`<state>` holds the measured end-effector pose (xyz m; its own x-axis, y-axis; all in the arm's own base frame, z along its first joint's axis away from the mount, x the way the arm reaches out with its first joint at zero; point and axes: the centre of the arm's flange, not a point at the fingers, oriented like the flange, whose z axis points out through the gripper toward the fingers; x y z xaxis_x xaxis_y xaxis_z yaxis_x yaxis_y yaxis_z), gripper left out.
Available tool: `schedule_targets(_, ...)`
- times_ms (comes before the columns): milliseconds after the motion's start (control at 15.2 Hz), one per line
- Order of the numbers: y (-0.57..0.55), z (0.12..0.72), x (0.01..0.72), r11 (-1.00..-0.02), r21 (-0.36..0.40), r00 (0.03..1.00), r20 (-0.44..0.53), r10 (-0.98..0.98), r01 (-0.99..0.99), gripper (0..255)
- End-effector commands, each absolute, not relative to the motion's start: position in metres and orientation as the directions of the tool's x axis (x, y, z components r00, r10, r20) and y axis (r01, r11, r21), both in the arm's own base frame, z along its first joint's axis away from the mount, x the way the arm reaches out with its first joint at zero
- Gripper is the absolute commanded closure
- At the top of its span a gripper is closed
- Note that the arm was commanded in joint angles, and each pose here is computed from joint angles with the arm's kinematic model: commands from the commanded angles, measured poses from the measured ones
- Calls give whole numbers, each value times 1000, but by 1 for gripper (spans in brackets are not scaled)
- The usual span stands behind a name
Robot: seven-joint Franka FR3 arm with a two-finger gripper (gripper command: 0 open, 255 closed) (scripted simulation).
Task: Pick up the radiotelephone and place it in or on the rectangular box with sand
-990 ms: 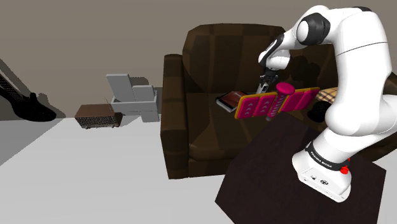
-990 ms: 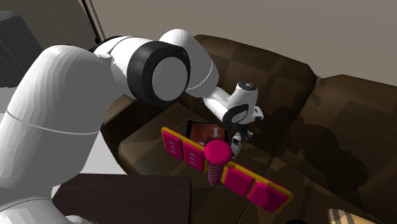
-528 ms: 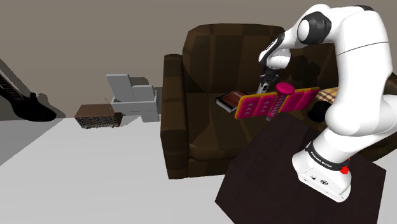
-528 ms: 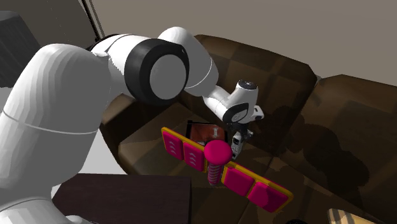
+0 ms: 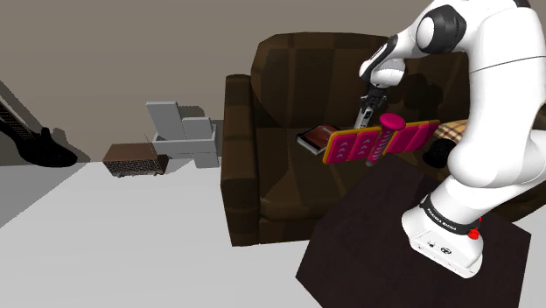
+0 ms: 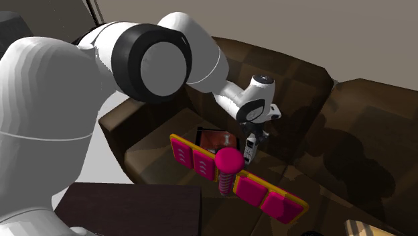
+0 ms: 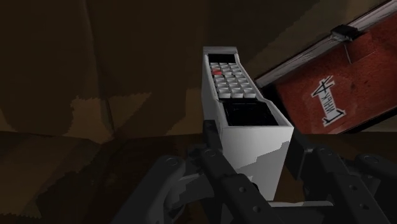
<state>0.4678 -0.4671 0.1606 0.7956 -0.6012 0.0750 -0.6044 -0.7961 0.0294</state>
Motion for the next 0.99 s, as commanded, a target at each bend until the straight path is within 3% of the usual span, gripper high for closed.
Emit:
schedule_targets(0, -468, 172, 469, -796, 30, 795, 75, -601, -605, 255)
schedule_targets(924, -458, 240, 479, -796, 30, 795, 75, -601, -605, 255)
